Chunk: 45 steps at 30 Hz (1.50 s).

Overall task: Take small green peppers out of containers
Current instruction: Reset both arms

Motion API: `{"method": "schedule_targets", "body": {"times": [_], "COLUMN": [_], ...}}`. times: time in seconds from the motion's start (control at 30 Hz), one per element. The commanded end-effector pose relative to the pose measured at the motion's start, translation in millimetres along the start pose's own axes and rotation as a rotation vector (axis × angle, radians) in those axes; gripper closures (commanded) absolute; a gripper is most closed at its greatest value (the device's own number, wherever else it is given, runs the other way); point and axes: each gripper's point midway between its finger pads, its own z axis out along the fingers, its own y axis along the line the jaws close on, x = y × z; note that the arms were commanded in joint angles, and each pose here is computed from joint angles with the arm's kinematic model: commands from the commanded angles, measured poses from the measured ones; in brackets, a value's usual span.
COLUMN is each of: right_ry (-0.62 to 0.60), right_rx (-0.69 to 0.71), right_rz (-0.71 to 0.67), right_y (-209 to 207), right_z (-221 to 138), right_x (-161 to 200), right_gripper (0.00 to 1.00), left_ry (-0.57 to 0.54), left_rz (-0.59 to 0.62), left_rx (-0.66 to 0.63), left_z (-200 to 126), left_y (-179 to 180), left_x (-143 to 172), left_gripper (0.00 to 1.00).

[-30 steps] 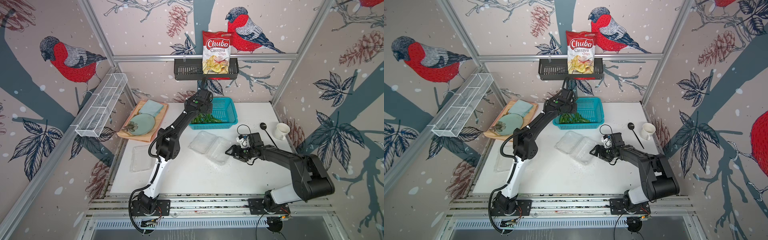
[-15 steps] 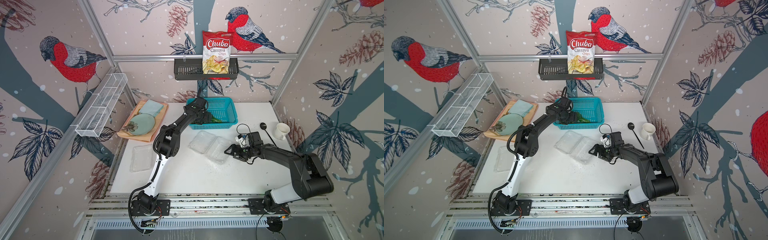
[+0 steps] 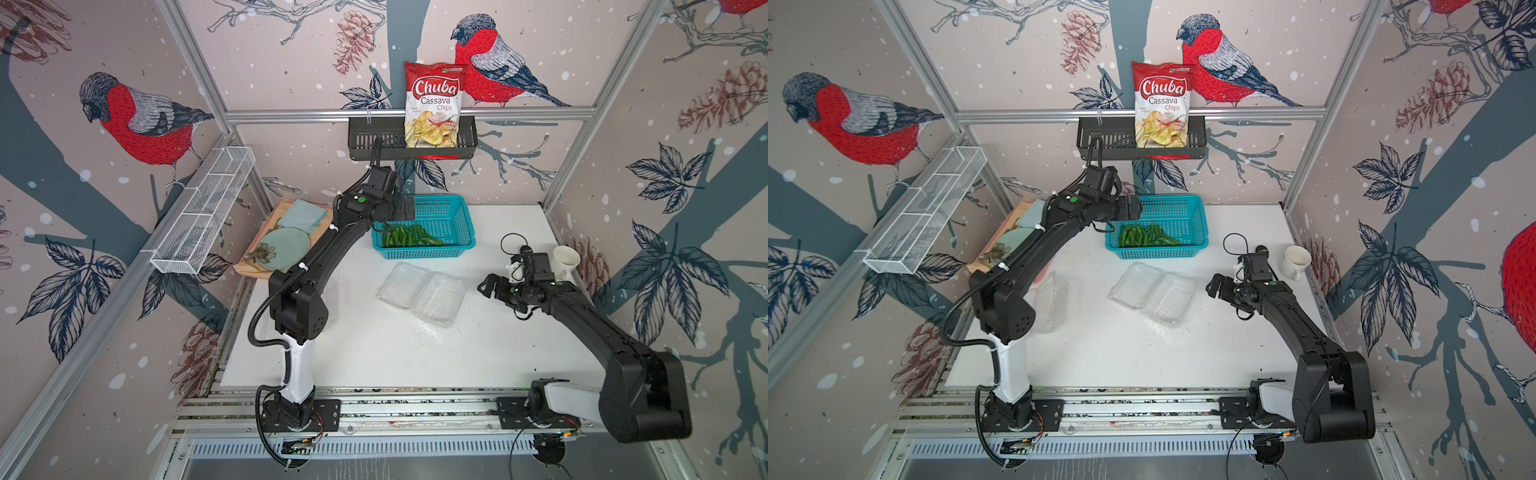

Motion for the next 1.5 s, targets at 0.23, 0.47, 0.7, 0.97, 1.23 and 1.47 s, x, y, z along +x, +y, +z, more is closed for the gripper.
{"method": "schedule_targets", "body": {"times": [0.23, 0.47, 0.7, 0.97, 1.23, 1.47], "right_ry": [-0.332, -0.523, -0.612, -0.631, -0.8, -0.885], "right_rx": [0.177, 0.277, 0.32, 0.333, 0.322, 0.351], "right_rz": [0.045, -0.062, -0.125, -0.151, -0.241, -0.321], "right_y": [-55.3, -71.9, -87.8, -104.4, -77.9, -62.4], "right_z": [-31.7, -36.8, -25.9, 8.7, 5.8, -2.3], "right_x": [-81.8, -116.2, -108.9, -98.1, -130.8, -117.8], "right_gripper": [0.01, 0.01, 0.0, 0.01, 0.01, 0.0], "left_ry": [-0.188, -0.402, -0.446, -0.479, -0.633, -0.626], "left_rz": [-0.201, -0.114, -0.086, 0.097, 0.084, 0.144], "left_rx": [-0.337, -0.611, -0.673, -0.61, -0.449, -0.363], "left_z": [-90.1, -122.1, -102.9, -46.5, -49.8, -42.9], "left_y": [133.1, 216.5, 265.0, 266.3, 274.1, 265.2], "left_x": [47.6, 99.0, 151.8, 157.0, 154.5, 153.5], "left_gripper": [0.03, 0.03, 0.0, 0.0, 0.01, 0.01]}}
